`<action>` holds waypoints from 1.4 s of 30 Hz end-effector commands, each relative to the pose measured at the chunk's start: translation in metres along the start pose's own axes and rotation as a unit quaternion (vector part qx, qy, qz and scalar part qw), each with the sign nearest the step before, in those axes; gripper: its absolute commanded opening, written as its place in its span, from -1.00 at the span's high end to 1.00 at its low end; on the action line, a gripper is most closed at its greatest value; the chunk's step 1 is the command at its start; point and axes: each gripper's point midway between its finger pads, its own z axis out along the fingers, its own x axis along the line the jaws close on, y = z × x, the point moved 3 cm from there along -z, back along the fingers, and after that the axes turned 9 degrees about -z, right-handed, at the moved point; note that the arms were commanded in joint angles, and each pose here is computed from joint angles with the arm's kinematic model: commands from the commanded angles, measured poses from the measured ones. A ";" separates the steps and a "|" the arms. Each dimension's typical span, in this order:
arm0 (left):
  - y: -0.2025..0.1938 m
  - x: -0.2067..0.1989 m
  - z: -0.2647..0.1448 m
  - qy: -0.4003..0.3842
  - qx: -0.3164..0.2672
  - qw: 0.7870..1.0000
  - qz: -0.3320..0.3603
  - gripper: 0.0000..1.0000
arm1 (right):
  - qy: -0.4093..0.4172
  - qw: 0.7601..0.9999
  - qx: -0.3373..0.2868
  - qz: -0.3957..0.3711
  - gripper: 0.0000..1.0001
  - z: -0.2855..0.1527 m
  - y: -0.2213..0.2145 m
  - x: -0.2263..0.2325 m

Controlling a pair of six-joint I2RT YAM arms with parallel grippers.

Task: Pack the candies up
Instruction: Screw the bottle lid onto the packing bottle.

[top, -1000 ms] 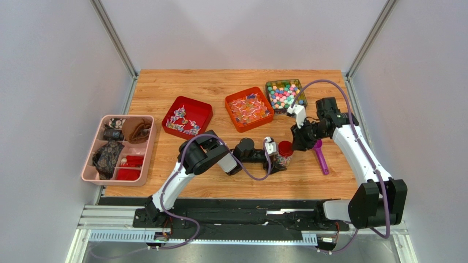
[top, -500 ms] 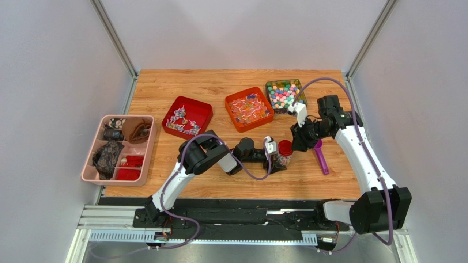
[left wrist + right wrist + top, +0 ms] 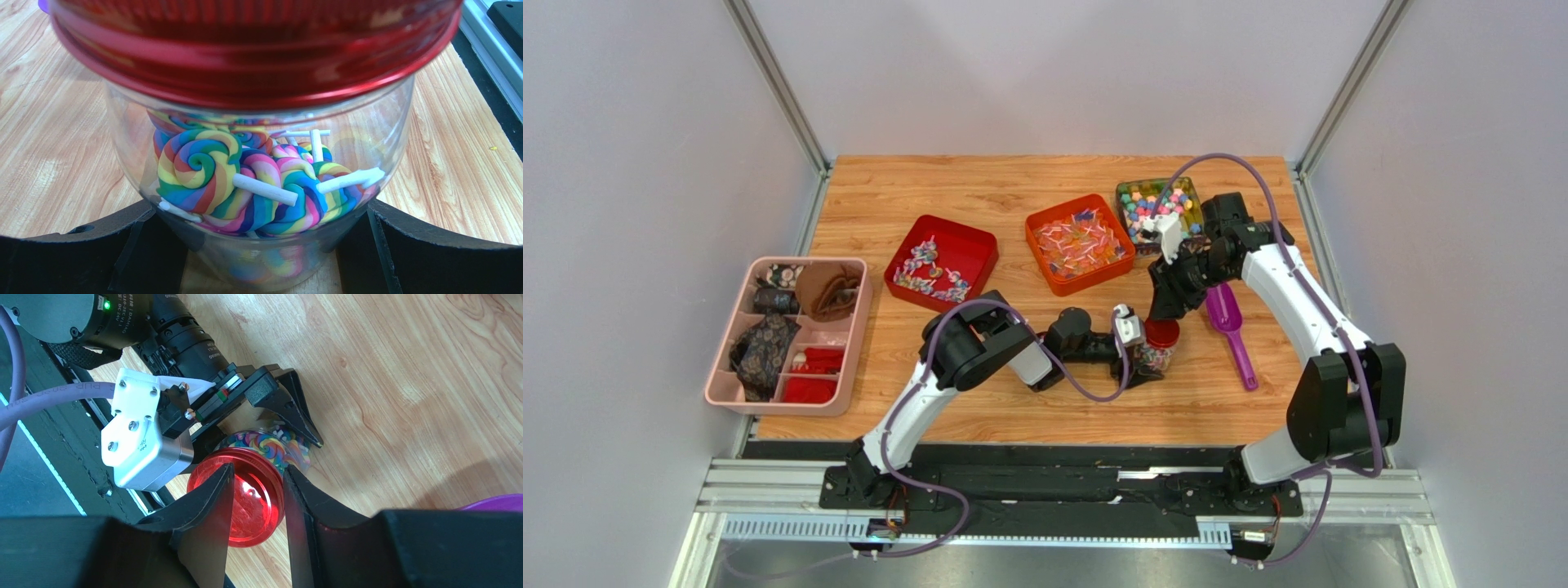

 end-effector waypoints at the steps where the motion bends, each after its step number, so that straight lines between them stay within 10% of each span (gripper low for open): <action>1: -0.037 0.003 -0.008 0.016 0.055 0.997 -0.052 0.62 | -0.002 0.999 -0.028 -0.017 0.35 -0.004 0.017 -0.001; 42: -0.037 0.002 -0.007 0.013 0.060 0.997 -0.051 0.77 | 0.004 1.000 0.011 0.008 0.48 -0.036 -0.041 0.058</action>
